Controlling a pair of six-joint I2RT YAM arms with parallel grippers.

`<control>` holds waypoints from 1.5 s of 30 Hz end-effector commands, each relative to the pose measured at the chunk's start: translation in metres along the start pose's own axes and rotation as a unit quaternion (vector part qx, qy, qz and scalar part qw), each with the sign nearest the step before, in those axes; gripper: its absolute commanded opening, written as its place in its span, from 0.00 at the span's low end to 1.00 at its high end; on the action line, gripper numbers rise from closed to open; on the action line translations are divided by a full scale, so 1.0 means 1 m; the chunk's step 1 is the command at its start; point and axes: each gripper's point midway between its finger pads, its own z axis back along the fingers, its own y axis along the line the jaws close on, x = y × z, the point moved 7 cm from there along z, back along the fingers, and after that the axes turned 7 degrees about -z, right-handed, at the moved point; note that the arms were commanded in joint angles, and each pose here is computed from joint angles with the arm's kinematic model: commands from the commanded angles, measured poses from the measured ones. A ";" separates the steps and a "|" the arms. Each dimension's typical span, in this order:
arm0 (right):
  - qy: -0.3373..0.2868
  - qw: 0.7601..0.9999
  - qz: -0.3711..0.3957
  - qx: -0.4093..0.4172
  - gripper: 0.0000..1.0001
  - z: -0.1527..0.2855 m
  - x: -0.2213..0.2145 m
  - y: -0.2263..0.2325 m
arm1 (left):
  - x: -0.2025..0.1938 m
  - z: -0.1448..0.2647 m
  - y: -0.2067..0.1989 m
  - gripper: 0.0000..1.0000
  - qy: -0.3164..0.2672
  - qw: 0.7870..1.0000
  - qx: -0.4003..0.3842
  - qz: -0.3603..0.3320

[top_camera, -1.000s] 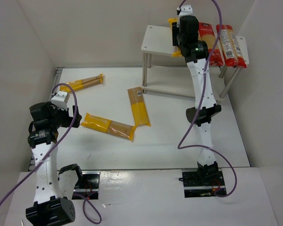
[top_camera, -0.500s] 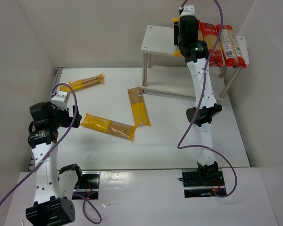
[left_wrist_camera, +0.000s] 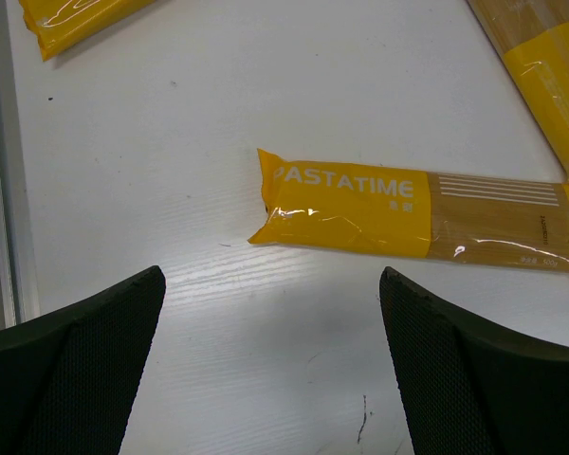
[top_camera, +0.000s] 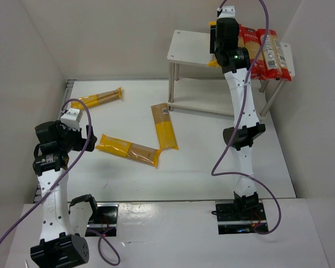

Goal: Place and organize the pasta boxes and bags onto the shelf

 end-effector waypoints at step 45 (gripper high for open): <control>-0.045 0.993 -0.044 -0.099 0.72 0.032 0.045 -0.097 | 0.012 0.002 0.002 0.99 -0.025 0.999 -0.004 -0.020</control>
